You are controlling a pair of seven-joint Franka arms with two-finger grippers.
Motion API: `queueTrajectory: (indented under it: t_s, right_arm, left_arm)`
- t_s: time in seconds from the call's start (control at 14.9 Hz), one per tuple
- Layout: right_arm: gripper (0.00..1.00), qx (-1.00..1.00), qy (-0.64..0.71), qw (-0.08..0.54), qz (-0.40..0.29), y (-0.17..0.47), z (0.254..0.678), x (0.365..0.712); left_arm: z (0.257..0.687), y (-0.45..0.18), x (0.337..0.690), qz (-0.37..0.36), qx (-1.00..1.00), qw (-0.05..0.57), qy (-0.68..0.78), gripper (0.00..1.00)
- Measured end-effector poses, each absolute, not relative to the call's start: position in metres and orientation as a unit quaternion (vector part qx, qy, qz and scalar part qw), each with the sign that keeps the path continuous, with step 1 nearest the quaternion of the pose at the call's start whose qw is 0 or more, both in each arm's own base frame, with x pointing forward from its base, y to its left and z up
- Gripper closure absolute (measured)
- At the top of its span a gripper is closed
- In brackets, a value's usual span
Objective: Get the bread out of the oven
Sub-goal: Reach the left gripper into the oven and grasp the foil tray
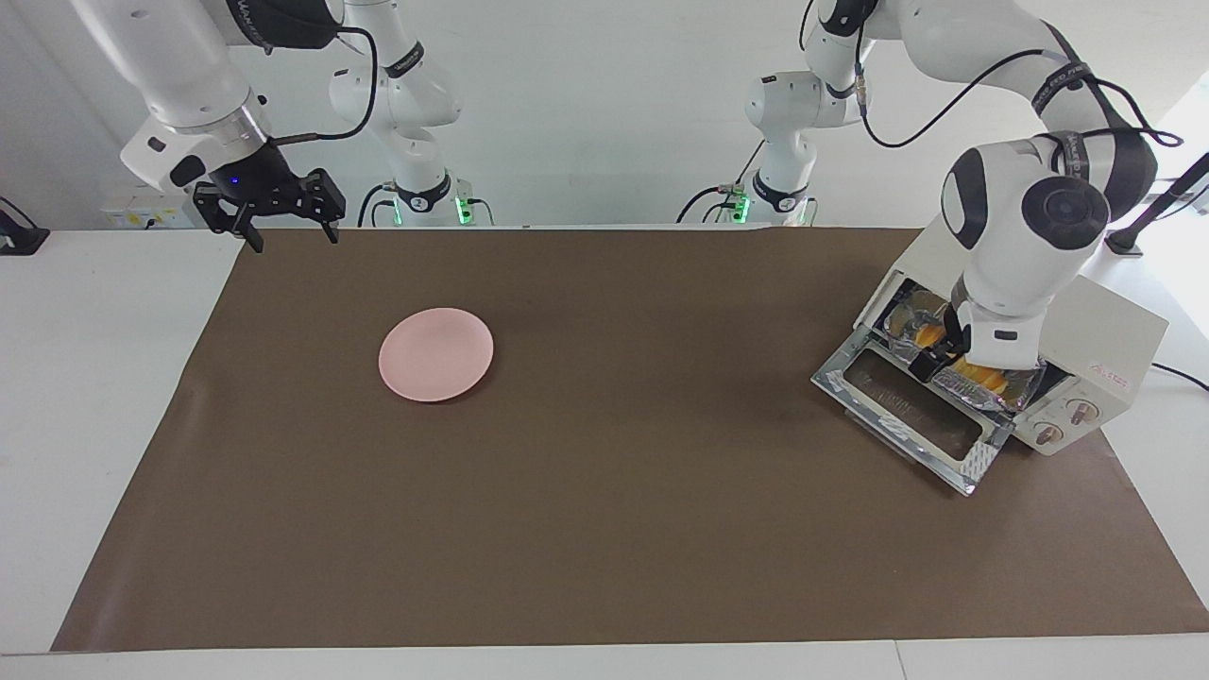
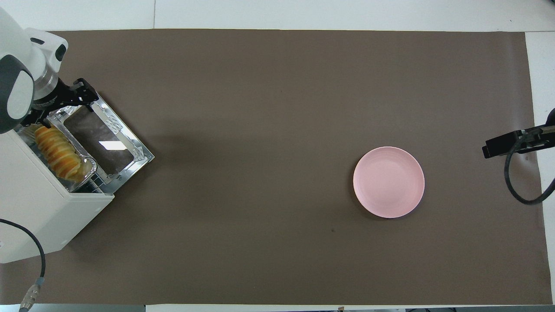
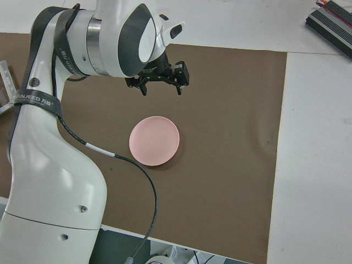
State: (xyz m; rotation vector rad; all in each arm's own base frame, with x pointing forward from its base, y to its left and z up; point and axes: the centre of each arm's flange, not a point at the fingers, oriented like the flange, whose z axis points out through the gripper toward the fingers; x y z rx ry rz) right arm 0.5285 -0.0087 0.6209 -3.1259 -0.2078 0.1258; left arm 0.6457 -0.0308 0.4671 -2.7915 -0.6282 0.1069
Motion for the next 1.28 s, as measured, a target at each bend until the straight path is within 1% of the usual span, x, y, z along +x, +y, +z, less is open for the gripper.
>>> queueTrajectory:
  t_s: [0.27, 0.54, 1.28]
  right_arm:
    - [0.00, -0.997, -0.066, 0.003, 0.040, -0.009, 0.621, 0.528]
    - [0.00, -0.997, -0.066, 0.003, 0.040, -0.009, 0.621, 0.528]
    - [0.00, -0.997, -0.066, 0.003, 0.040, -0.009, 0.621, 0.528]
  left_arm:
    - [0.441, -0.021, 0.655, 0.047, -0.956, 0.168, -0.236, 0.00]
    - [0.413, -0.042, 0.654, 0.062, -0.943, 0.199, -0.258, 0.00]
    - [0.390, -0.033, 0.640, 0.101, -0.924, 0.232, -0.285, 0.01]
